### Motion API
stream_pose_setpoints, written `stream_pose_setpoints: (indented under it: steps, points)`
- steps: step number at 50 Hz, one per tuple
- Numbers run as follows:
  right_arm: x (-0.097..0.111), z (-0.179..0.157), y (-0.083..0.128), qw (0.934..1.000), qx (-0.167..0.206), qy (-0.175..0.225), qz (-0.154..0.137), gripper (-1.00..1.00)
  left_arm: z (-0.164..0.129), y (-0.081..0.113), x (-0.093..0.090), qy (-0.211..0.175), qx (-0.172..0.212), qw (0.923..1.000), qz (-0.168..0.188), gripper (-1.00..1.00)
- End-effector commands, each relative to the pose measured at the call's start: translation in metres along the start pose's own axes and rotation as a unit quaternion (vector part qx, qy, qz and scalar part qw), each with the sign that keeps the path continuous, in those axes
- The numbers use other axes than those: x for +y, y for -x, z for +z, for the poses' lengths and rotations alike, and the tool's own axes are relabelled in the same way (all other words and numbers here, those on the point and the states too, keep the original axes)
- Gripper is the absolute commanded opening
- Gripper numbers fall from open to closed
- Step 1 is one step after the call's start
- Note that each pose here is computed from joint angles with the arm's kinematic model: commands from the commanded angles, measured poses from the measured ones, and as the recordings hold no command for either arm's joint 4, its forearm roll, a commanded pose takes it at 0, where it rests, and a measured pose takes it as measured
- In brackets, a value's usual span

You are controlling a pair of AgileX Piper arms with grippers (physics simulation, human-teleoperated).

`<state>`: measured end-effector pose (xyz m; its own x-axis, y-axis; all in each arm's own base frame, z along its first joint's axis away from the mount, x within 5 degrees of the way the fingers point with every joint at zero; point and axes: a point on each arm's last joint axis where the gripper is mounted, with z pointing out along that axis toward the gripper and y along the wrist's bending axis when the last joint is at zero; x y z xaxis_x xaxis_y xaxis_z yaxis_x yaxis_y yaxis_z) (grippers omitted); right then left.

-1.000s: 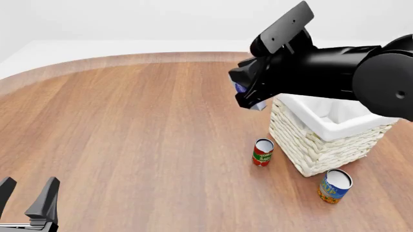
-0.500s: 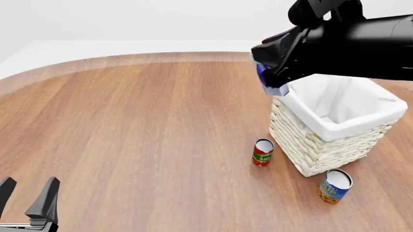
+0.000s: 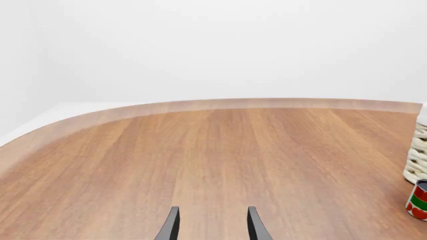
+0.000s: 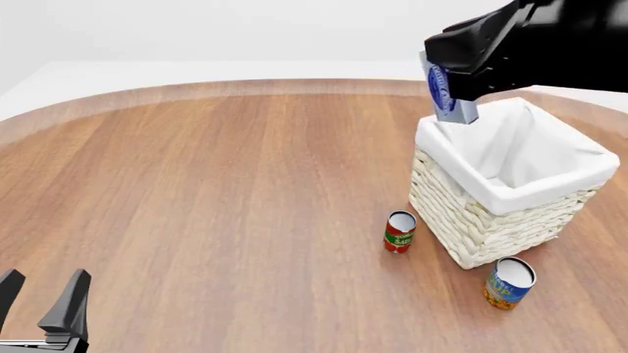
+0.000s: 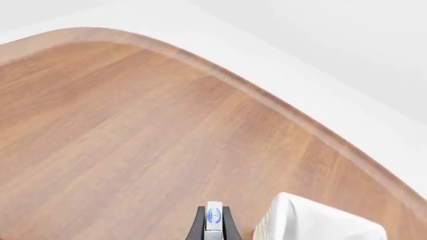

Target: Pick up the alphabet soup and the cream cheese box, and put them in the basket.

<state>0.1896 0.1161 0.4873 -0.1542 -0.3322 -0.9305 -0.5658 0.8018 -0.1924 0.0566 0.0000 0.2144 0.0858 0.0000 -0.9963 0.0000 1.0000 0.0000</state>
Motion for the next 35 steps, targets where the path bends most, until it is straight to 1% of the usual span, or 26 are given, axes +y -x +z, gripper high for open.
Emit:
stream_pose_setpoints:
  steps: [1, 17, 24, 35]
  points:
    - [-0.007, -0.013, 0.002, 0.9997, -0.008, -0.018, 0.016, -1.0, 0.0, 0.0, 0.0, 0.0, 0.0, 1.0, 0.0, 1.0]
    - [-0.017, -0.026, -0.006, 0.9986, -0.002, -0.045, 0.029, -1.0, 0.0, 0.0, 0.0, 0.0, 0.0, 1.0, 0.0, 1.0]
    - [-0.02, -0.027, -0.011, 0.9979, 0.001, -0.054, 0.036, -1.0, 0.0, 0.0, 0.0, 0.0, 0.0, 1.0, 0.0, 1.0]
    - [-0.029, -0.026, -0.021, 0.9955, 0.011, -0.079, 0.05, -1.0, 0.0, 0.0, 0.0, 0.0, 0.0, 1.0, 0.0, 1.0]
